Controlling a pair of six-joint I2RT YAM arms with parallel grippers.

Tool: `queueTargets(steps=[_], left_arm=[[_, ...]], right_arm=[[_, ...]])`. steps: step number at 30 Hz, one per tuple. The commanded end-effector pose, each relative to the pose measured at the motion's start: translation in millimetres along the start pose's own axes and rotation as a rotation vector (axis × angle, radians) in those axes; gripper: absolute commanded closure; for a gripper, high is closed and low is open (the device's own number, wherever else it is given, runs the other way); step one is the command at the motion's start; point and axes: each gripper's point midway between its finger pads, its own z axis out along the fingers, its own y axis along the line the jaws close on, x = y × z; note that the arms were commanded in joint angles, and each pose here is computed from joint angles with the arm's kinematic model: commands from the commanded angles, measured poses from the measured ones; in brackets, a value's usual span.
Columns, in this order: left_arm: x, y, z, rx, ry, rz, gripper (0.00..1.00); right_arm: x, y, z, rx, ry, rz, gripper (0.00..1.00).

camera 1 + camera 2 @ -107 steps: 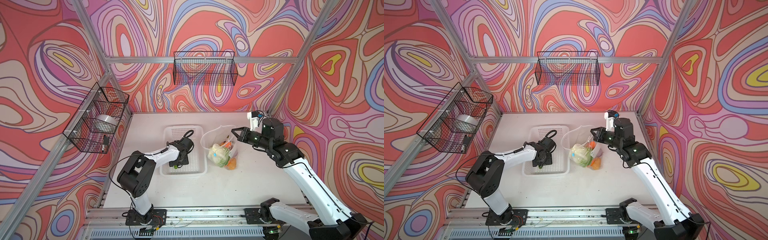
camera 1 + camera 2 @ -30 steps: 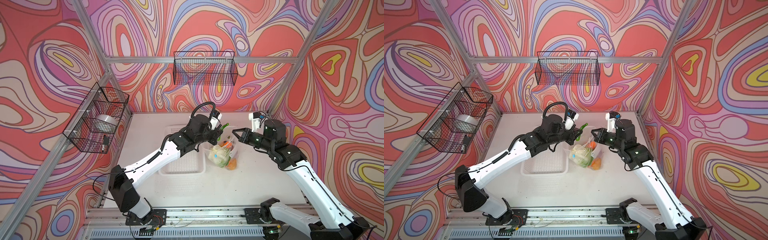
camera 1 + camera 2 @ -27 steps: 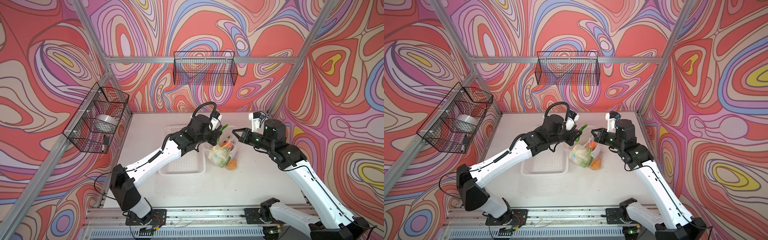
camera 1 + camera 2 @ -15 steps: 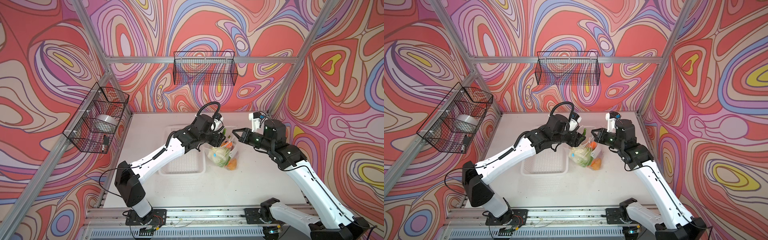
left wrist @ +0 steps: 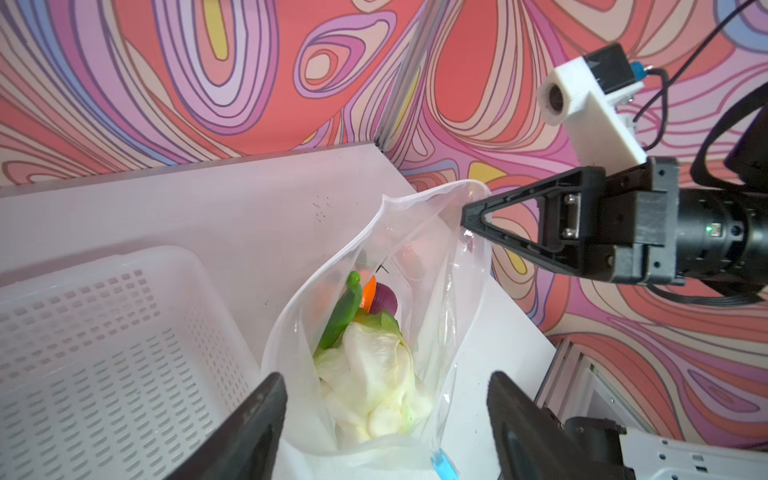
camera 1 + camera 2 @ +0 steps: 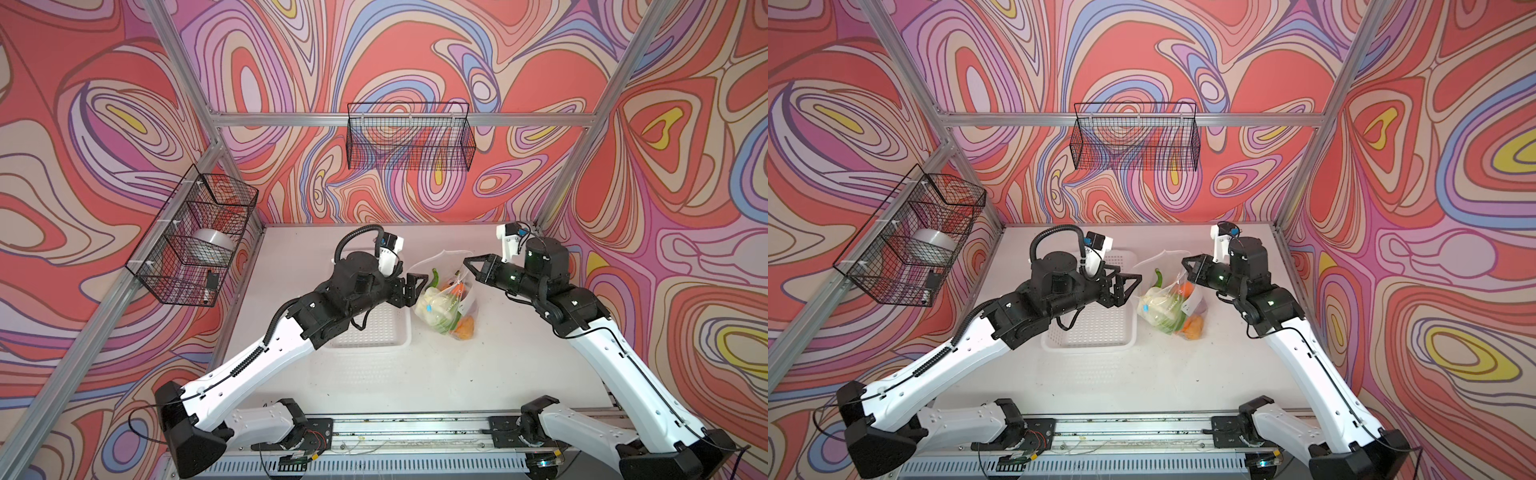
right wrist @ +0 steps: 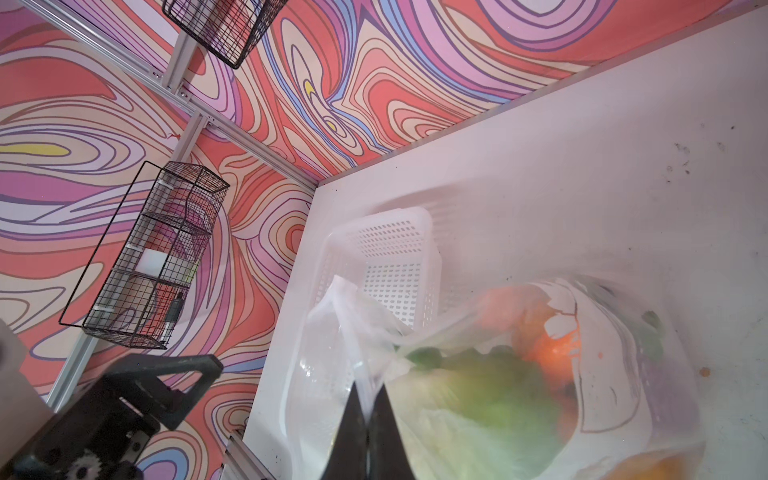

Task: Place the food in the zip-top bag and seal the zipper
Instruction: 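Lower the left gripper and grasp the bag's zipper edge at the blue slider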

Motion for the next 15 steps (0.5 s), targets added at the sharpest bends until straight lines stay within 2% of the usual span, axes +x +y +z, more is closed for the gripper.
queueTargets(steps=[1,4,9,15], left_arm=[[18,7,1,-0.057,-0.051,-0.069,0.24],[35,2,-3,-0.104,-0.112,-0.078,0.24],[57,-9,3,-0.097,-0.179,-0.123,0.24],[56,-33,28,-0.032,-0.186,-0.091,0.24]], right_arm=[[-13,1,3,-0.004,-0.055,-0.003,1.0],[-15,1,7,-0.001,-0.053,0.004,1.0],[-16,1,10,-0.005,-0.052,0.014,1.0],[-14,-1,9,-0.002,-0.052,0.029,1.0]])
